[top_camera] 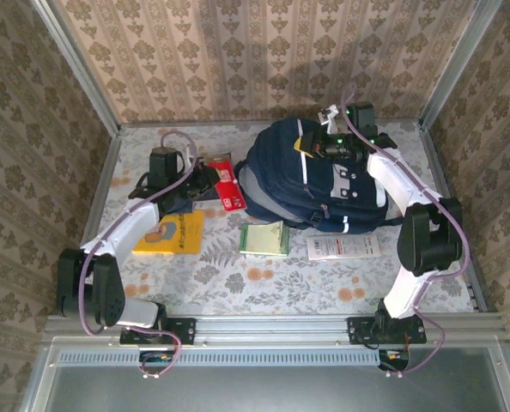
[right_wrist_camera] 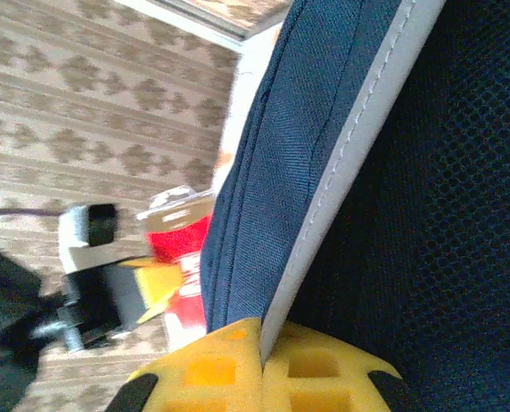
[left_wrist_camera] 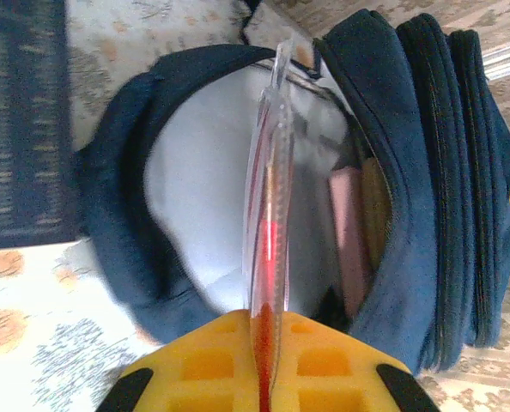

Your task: Pack books, pencil case, and school supplies into a backpack

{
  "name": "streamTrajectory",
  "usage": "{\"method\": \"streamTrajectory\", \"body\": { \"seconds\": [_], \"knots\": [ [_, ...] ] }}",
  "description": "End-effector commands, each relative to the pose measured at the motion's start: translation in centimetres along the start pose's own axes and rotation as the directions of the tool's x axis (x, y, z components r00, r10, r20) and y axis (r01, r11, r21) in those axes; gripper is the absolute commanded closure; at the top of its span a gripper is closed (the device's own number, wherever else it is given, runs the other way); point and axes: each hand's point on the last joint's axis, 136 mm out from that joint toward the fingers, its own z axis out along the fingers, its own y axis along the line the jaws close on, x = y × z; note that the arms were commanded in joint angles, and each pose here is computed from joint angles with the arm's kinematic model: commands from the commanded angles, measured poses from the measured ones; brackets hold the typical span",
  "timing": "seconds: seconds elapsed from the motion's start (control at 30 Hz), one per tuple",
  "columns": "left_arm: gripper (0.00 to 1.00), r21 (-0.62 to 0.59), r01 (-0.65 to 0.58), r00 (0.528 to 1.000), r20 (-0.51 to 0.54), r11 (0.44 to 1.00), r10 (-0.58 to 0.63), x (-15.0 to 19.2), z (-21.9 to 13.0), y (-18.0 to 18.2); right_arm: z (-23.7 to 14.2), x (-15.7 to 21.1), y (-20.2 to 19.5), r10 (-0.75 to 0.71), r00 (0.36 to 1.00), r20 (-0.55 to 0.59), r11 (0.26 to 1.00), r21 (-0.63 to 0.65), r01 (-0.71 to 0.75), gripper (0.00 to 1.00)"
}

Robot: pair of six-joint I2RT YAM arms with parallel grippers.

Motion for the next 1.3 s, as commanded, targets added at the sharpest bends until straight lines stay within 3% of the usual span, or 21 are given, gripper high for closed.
{"method": "streamTrajectory", "body": {
  "seconds": [0.0, 0.17, 0.57, 0.77, 1.07, 1.13, 1.27],
  "knots": [
    [1.00, 0.126, -0.022, 1.000, 0.012, 0.992, 0.020, -1.6, 1.1, -4.0, -4.0, -2.2, 6.9, -0.115, 0.990, 0.082, 0.956, -0.261, 0.132, 1.00],
    [1.00, 0.203, -0.006, 0.999, -0.043, 0.979, 0.015, -1.8, 4.1, -5.9, -5.8, -2.9, 7.5, -0.149, 0.982, 0.114, 0.941, -0.288, 0.177, 1.00],
    [1.00, 0.405, 0.116, 0.987, -0.150, 0.907, -0.060, -1.1, 12.9, -9.4, -5.9, -2.5, 8.6, -0.176, 0.978, 0.112, 0.921, -0.332, 0.204, 1.00],
    [1.00, 0.491, 0.210, 0.968, -0.226, 0.846, -0.110, 2.4, 17.4, -11.8, -5.9, -2.7, 8.9, -0.173, 0.978, 0.120, 0.920, -0.334, 0.204, 1.00],
    [1.00, 0.428, 0.283, 0.935, -0.324, 0.858, -0.146, 8.5, 23.8, -12.9, -5.3, -3.0, 8.8, -0.154, 0.980, 0.126, 0.924, -0.333, 0.188, 1.00],
    [0.92, 0.414, 0.287, 0.926, -0.350, 0.864, -0.140, 10.0, 25.2, -13.4, -5.1, -3.0, 8.9, -0.154, 0.980, 0.124, 0.923, -0.336, 0.188, 1.00],
    [0.47, 0.395, 0.262, 0.905, -0.418, 0.881, -0.081, 12.6, 26.5, -15.2, -5.1, -2.9, 9.3, -0.159, 0.980, 0.122, 0.921, -0.339, 0.192, 1.00]
  ]
}}
